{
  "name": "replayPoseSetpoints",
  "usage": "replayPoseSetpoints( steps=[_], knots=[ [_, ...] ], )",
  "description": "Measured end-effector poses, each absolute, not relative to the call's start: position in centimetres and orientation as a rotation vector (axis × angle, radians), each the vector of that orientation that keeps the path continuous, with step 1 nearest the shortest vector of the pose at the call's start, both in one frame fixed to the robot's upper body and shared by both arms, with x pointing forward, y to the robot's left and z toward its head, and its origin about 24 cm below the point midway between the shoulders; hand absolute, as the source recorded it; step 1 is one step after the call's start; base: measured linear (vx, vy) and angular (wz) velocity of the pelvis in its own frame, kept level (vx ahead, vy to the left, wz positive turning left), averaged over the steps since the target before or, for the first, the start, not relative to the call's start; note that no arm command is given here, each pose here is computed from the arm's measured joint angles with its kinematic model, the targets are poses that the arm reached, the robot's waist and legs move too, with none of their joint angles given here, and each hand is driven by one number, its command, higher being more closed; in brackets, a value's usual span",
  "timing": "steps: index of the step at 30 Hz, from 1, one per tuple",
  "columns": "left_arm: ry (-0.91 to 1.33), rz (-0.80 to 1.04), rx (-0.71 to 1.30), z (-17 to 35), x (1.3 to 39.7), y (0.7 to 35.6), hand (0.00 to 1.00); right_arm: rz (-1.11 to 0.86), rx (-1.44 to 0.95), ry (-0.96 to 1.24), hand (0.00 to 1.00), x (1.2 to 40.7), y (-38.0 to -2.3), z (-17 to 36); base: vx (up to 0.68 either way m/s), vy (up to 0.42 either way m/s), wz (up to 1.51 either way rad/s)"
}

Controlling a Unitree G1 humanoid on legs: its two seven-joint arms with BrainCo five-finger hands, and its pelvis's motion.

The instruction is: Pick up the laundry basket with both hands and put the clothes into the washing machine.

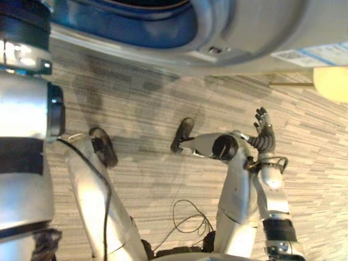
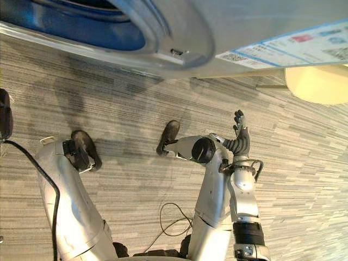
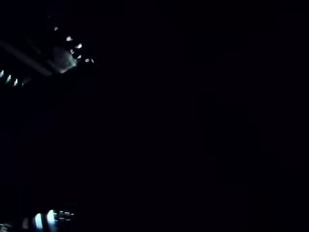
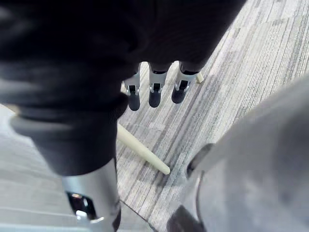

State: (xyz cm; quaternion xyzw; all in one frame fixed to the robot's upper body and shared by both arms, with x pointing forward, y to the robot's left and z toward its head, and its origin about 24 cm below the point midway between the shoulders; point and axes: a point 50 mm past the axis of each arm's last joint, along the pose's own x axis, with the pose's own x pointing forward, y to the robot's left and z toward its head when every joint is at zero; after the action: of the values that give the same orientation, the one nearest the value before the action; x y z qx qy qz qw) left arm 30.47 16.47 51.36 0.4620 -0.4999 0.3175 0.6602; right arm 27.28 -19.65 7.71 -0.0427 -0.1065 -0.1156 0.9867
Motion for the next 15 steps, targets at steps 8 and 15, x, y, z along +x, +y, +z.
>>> replayPoseSetpoints(
  steps=[8, 15],
  knots=[
    [-0.934, 0.577, 0.830, 47.7, 34.1, 18.1, 0.00, -0.216, -0.068, -0.160, 0.00, 26.0, -19.0, 6.1, 0.06, -0.008, -0.07],
    [-0.760, 0.442, 0.680, 41.8, 37.4, 18.6, 0.00, -0.214, -0.050, -0.053, 0.00, 25.7, -18.6, 3.6, 0.08, -0.035, 0.08]
  ],
)
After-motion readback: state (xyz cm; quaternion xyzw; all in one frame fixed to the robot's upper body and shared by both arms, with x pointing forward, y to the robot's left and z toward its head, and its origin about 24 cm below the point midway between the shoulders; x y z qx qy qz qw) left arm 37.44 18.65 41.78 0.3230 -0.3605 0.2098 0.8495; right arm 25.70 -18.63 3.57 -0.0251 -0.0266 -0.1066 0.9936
